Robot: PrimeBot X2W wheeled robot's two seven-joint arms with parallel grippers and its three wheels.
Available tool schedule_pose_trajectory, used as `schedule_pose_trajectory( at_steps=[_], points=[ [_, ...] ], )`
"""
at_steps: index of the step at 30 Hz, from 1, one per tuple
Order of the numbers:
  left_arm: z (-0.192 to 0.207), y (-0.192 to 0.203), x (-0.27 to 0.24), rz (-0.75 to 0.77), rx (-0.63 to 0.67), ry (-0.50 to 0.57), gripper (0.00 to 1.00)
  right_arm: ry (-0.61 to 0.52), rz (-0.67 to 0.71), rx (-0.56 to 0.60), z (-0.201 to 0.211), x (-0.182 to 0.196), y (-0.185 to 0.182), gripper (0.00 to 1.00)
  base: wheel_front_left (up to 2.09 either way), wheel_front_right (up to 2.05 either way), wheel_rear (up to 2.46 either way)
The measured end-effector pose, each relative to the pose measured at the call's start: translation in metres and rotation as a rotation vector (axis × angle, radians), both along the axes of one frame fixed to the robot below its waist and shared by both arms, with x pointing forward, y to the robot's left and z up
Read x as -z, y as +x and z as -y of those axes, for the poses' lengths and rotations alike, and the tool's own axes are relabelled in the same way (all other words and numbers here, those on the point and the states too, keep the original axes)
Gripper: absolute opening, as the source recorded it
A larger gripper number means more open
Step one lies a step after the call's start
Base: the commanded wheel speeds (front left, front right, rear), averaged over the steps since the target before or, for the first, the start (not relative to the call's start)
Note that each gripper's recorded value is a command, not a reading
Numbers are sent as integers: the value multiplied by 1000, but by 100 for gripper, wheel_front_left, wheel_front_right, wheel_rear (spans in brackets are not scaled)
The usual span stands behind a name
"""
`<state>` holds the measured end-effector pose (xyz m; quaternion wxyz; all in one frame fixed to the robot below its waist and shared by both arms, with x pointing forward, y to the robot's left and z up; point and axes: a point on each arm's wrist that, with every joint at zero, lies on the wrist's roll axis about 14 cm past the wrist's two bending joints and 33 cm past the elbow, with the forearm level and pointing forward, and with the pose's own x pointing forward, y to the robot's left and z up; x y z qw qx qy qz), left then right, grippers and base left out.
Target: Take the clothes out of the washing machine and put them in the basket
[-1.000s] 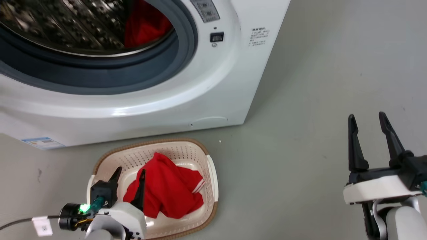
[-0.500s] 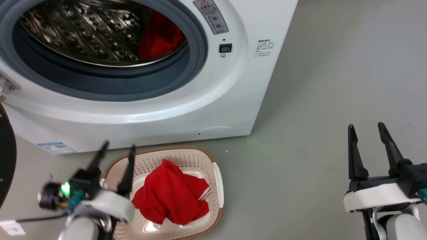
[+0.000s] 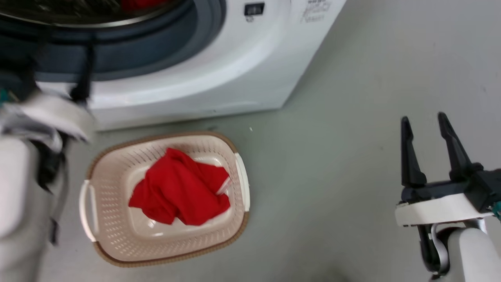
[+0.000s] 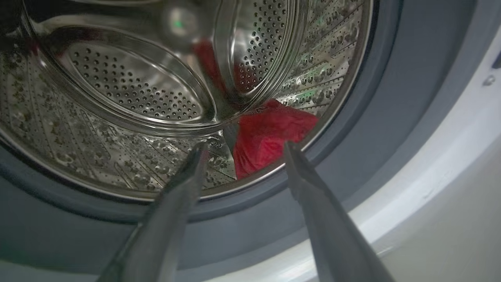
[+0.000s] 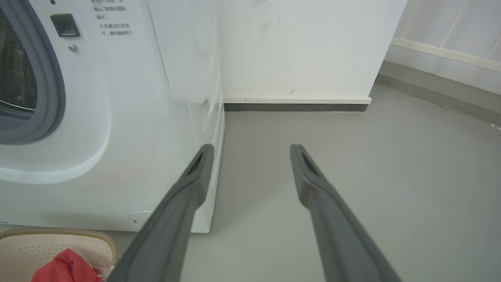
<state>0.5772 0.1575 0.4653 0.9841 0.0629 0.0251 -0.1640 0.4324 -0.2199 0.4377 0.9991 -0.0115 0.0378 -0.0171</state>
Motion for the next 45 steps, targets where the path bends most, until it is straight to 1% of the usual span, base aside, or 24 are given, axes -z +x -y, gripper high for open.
schedule_pose_trajectory(
  at_steps=[4,9,11,12,14,18,20,24,27,30,34,40,41,42,45],
  points=[
    [3,47,-2,0,32,65,100,24,-45,15,4,20,5,100,0,0,0],
    [13,103,20,-122,41,70,100,56,-102,39,10,45,6,100,0,0,0],
    [13,120,40,-200,45,150,100,67,-131,55,14,55,3,100,0,0,0],
    [12,129,47,-227,36,162,100,71,-147,63,16,60,1,100,0,0,0],
    [13,148,56,-275,15,140,100,73,-164,81,22,65,-1,100,0,0,0],
    [23,181,68,-347,-31,49,100,64,-204,131,37,73,-13,100,0,0,0],
    [27,193,80,-384,-44,60,100,58,-231,143,41,80,-17,100,0,0,0],
    [47,202,113,-501,-26,67,100,38,-253,173,51,83,-24,100,0,0,0],
    [63,199,139,-605,0,80,100,33,-272,193,56,87,-29,100,0,0,0],
    [61,198,151,-668,-8,119,100,36,-293,174,47,91,-34,100,0,0,0],
    [54,194,164,-752,-23,155,100,39,-310,179,47,95,-39,100,0,0,0],
    [49,187,179,-830,-27,184,100,47,-321,182,46,98,-42,100,0,0,0],
    [49,186,181,-836,-26,184,26,49,-320,182,45,98,-42,100,0,0,0],
    [48,185,183,-841,-25,187,0,50,-319,182,45,98,-41,100,0,0,0],
    [53,186,184,-832,-11,175,0,51,-318,177,44,99,-40,100,0,0,0]
  ],
)
